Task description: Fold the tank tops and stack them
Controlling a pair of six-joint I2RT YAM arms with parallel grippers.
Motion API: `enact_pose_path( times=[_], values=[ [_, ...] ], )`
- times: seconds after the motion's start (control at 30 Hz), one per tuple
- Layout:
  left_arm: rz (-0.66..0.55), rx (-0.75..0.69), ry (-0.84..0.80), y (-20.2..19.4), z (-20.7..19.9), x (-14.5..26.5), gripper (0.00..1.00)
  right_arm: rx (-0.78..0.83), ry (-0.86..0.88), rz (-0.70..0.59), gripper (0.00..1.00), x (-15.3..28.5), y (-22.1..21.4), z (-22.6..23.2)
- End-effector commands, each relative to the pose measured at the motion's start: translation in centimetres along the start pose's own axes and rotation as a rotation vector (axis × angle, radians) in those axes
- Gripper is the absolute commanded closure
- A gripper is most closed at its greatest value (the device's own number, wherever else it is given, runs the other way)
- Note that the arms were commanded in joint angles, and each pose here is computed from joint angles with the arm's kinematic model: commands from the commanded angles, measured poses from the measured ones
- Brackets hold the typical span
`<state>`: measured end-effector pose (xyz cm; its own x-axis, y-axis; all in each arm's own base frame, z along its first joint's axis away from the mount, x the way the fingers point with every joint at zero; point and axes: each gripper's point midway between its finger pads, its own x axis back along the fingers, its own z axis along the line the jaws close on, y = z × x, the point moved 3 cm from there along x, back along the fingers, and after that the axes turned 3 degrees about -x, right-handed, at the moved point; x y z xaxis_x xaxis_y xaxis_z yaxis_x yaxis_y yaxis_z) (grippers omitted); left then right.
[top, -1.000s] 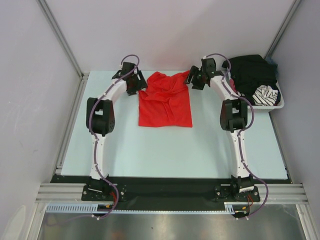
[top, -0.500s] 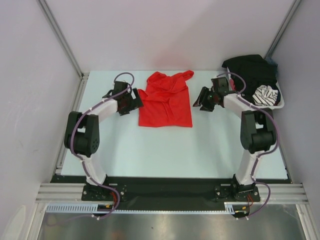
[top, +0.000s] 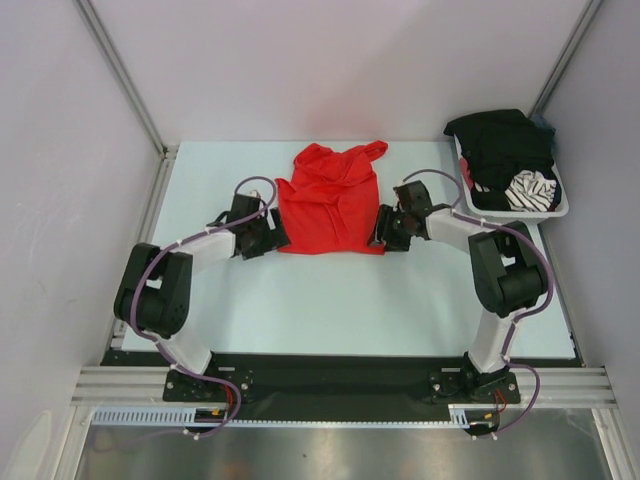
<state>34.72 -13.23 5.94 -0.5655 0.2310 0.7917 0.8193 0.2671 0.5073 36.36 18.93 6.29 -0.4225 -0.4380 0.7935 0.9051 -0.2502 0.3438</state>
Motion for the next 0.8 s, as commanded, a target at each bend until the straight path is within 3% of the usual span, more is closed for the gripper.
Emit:
enact_pose_path(
  times=[0.0, 0.2, 0.4, 0.53, 0.63, 0.73, 0.77],
  values=[
    [-0.011, -0.051, -0.046, -0.3, -1.2, -0.6, 0.1, 0.022, -0.099, -0.008, 0.42, -0.6, -1.0, -0.9],
    [0.005, -0.076, -0.032, -1.1, -1.4, -1.4, 0.12, 0.015, -0.168, -0.049, 0.41, 0.1, -1.9, -2.4],
    [0.018, -0.087, -0.02, -1.0, -1.4, -2.3, 0.22, 0.005, -0.187, -0.066, 0.43, -0.6, -1.6, -3.2],
    [0.023, -0.085, -0.007, -1.2, -1.3, -2.5, 0.33, 0.013, -0.179, -0.046, 0.51, -1.4, -1.6, -2.7],
    [0.02, -0.089, 0.005, -1.2, -1.1, -2.5, 0.52, 0.037, -0.208, -0.032, 0.59, -1.6, -2.2, -2.5],
    [0.013, -0.098, 0.025, -1.1, -0.8, -2.5, 0.69, 0.036, -0.261, -0.044, 1.0, -1.4, -2.1, -3.5],
    [0.009, -0.103, 0.035, -1.0, -0.6, -2.5, 0.86, 0.029, -0.268, -0.045, 1.0, -1.3, -2.0, -3.8]
  ],
)
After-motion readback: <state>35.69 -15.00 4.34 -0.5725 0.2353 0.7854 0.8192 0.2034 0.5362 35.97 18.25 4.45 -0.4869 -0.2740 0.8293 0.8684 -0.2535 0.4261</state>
